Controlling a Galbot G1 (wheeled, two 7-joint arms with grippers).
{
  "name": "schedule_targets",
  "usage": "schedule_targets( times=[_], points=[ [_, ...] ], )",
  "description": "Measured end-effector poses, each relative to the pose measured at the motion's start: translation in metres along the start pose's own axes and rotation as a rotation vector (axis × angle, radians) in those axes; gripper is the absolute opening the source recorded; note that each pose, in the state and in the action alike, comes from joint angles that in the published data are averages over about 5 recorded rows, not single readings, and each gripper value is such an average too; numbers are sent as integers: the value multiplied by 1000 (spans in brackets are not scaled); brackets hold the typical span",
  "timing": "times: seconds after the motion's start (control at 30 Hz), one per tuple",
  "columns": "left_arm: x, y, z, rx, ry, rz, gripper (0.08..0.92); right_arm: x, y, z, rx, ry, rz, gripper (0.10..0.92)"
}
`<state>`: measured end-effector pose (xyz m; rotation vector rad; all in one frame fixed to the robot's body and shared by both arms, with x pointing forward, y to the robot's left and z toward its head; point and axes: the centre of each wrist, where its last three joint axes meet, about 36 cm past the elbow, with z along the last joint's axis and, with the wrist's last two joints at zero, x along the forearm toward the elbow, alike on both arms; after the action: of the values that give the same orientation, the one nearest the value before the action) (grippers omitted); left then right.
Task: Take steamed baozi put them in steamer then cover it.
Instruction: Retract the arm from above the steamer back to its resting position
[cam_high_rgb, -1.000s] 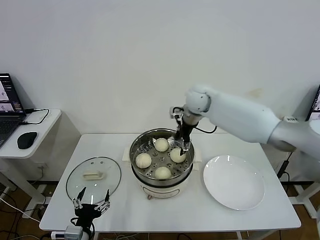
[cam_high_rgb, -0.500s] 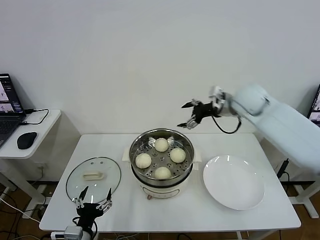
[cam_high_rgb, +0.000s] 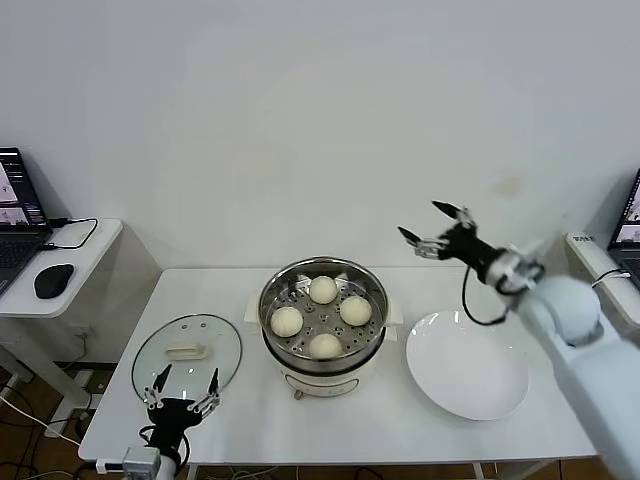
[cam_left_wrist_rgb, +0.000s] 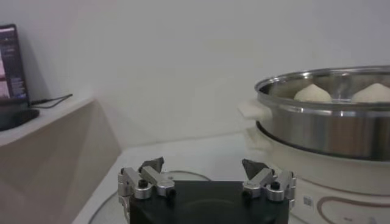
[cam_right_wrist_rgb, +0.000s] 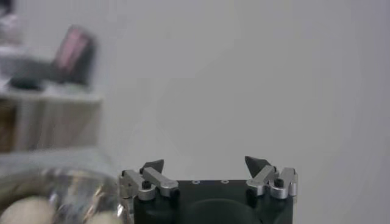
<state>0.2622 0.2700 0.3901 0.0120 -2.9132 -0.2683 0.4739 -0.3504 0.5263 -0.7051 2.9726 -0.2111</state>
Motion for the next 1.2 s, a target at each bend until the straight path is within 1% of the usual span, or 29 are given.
schedule_targets(
  times=[0.13,0.33,0.43,0.53,0.67,0.9,1.07,1.2],
  points=[
    [-5,3,2,-27,-7,-2,823,40,16,44,-104,-12,115,822],
    [-16,7,4,-81,-26,2,823,92,43,92,-236,23,253,823],
    [-23,10,5,-130,-42,-8,823,111,57,107,-283,43,304,823],
    [-32,14,6,-219,-64,-31,823,125,68,117,-312,62,340,823],
    [-44,18,11,-411,-96,-62,823,139,73,124,-328,79,379,823],
    [-64,26,32,-845,-138,-97,823,154,78,127,-342,82,427,823],
    [-76,37,53,-1132,-141,-120,823,161,79,125,-341,80,445,823],
    [-85,45,68,-1290,-123,-139,823,163,80,124,-347,76,454,823]
  ],
)
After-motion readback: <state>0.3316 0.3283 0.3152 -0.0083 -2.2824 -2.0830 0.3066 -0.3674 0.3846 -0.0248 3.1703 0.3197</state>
